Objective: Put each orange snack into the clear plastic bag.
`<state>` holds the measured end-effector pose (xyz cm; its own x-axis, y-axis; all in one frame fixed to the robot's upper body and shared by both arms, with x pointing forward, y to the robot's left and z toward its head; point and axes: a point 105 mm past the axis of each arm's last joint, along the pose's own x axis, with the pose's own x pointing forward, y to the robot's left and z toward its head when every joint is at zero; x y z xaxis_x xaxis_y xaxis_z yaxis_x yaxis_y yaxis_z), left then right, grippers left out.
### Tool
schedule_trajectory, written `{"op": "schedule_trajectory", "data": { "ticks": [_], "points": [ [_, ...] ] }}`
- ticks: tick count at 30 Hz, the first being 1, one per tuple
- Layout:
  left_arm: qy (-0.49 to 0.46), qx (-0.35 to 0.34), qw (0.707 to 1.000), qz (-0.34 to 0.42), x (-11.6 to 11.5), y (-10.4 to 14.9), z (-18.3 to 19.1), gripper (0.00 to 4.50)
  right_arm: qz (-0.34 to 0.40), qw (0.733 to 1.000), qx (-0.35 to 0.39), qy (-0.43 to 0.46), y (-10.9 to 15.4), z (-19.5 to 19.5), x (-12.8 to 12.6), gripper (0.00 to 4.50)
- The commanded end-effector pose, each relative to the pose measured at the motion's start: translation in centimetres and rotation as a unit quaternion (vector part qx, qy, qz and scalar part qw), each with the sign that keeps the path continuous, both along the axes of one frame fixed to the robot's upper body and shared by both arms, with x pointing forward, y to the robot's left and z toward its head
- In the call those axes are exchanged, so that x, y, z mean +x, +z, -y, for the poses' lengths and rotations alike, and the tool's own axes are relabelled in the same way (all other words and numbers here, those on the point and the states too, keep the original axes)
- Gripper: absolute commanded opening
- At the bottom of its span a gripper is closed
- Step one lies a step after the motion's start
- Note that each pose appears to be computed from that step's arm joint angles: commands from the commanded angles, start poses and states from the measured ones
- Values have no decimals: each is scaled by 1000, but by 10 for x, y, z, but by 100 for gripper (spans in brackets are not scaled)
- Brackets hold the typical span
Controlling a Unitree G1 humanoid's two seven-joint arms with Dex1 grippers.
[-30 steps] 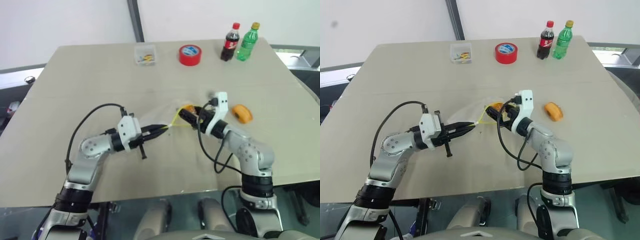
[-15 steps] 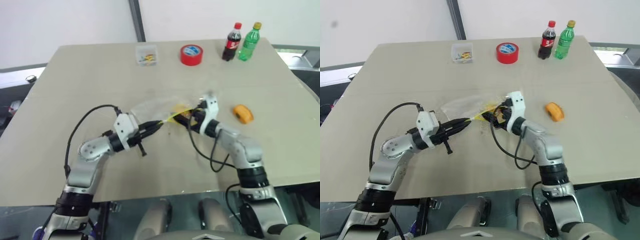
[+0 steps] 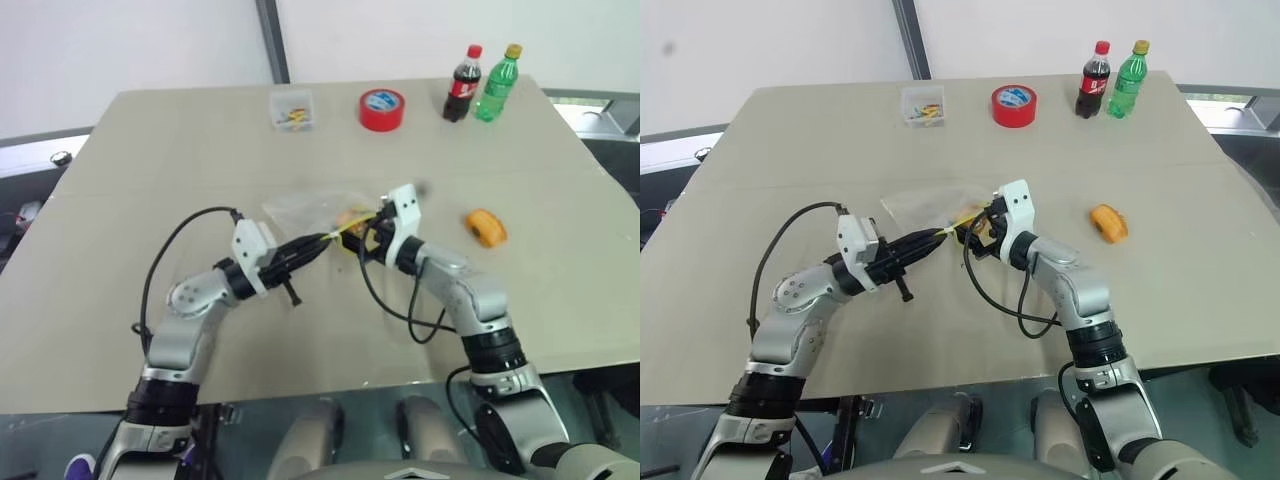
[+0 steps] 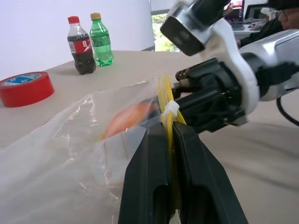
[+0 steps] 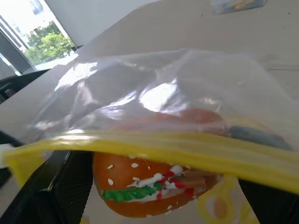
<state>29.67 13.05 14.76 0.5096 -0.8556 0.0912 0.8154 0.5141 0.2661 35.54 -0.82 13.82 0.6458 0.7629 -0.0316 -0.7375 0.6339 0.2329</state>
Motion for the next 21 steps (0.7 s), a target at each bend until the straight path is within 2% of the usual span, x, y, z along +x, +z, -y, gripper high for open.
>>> {"op": "schedule_trajectory", "data": {
  "ticks": [1, 3, 5, 6, 7, 9, 10, 12, 13, 14, 15, 17, 18, 19, 20, 21],
  "points": [
    [-4, 6, 1000, 22, -6, 10, -5, 0, 61, 998, -6, -18, 21, 3, 6, 448],
    [1, 8, 1000, 22, -6, 10, -7, 0, 125, 991, -46, -24, 29, 5, 6, 448],
    [7, 8, 1000, 23, -5, 10, -8, 0, 225, 964, -140, -28, 33, 7, 5, 393],
    [9, 6, 1000, 23, -5, 11, -8, 0, 288, 935, -205, -9, 31, 5, 1, 359],
    [12, 2, 1000, 23, -5, 12, -9, 0, 309, 925, -221, 11, 29, 3, -4, 316],
    [14, -6, 1000, 21, -4, 13, -8, 0, 231, 965, -124, 17, 37, 3, -7, 316],
    [14, -9, 1000, 20, -4, 13, -8, 0, 243, 958, -146, 46, 35, 2, -11, 316],
    [16, -15, 1000, 18, -4, 14, -8, 0, 229, 961, -137, 73, 34, 0, -17, 316],
    [17, -20, 1000, 16, -3, 15, -8, 0, 224, 962, -151, 48, 32, 5, -11, 316],
    [15, -15, 1000, 18, -3, 15, -7, 0, 205, 969, -127, 62, 33, 2, -14, 316],
    [14, -15, 1000, 18, -3, 15, -7, 0, 162, 982, -97, 31, 30, 8, -6, 316],
    [14, -18, 1000, 17, -3, 16, -5, 0, 302, 913, -242, 129, 22, 2, -28, 316],
    [12, -12, 1000, 18, -4, 15, -5, 0, 287, 925, -210, 138, 30, -1, -33, 316],
    [13, -16, 1000, 16, -3, 16, -5, 0, 244, 949, -184, 74, 31, 7, -12, 316],
    [14, -22, 1000, 15, -3, 17, -4, 0, 239, 942, -217, 89, 16, 8, -11, 316],
    [12, -20, 1000, 16, -4, 17, -2, 0, 203, 961, -175, 67, 18, 9, -6, 316]
  ]
}}
